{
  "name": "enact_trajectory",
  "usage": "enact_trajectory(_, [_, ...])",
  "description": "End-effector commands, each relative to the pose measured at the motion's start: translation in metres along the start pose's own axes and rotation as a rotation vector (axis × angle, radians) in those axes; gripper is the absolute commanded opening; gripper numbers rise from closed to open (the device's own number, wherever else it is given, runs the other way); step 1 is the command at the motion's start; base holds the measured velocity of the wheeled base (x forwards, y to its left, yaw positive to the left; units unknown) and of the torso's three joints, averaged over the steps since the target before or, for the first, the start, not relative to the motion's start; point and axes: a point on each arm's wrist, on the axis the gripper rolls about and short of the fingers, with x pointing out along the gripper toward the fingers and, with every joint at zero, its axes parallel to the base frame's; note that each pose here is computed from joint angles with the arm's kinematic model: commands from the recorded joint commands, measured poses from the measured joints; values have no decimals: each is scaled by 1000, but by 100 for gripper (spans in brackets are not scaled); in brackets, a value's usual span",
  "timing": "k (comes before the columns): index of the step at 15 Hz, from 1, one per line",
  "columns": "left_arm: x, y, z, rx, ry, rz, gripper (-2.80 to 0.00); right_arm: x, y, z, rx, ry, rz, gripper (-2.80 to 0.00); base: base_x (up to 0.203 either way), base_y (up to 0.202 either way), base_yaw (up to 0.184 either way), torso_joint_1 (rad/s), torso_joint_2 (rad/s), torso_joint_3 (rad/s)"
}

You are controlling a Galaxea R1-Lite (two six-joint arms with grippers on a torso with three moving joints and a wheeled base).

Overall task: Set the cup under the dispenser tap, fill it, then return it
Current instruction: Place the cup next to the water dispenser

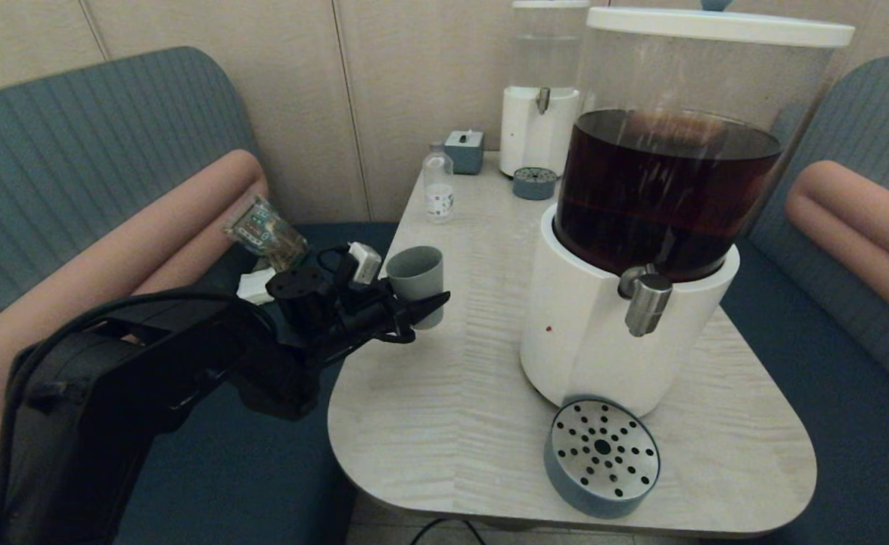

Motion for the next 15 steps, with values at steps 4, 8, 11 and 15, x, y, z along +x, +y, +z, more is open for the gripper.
enact_trajectory(4, [-3,9,-39,-33,42,17,-280,0,0,0,-1,-1,1,-280,0,0,0,0,0,0])
enact_trajectory(8, [-4,9,-40,-34,47,20,-280,0,0,0,-1,0,1,-280,0,0,0,0,0,0])
enact_trajectory(11, [-5,8,-38,-31,51,23,0,0,0,0,-1,0,1,-280,0,0,0,0,0,0])
enact_trajectory(15, [-5,8,-34,-21,40,23,0,0,0,0,-1,1,1,-280,0,0,0,0,0,0])
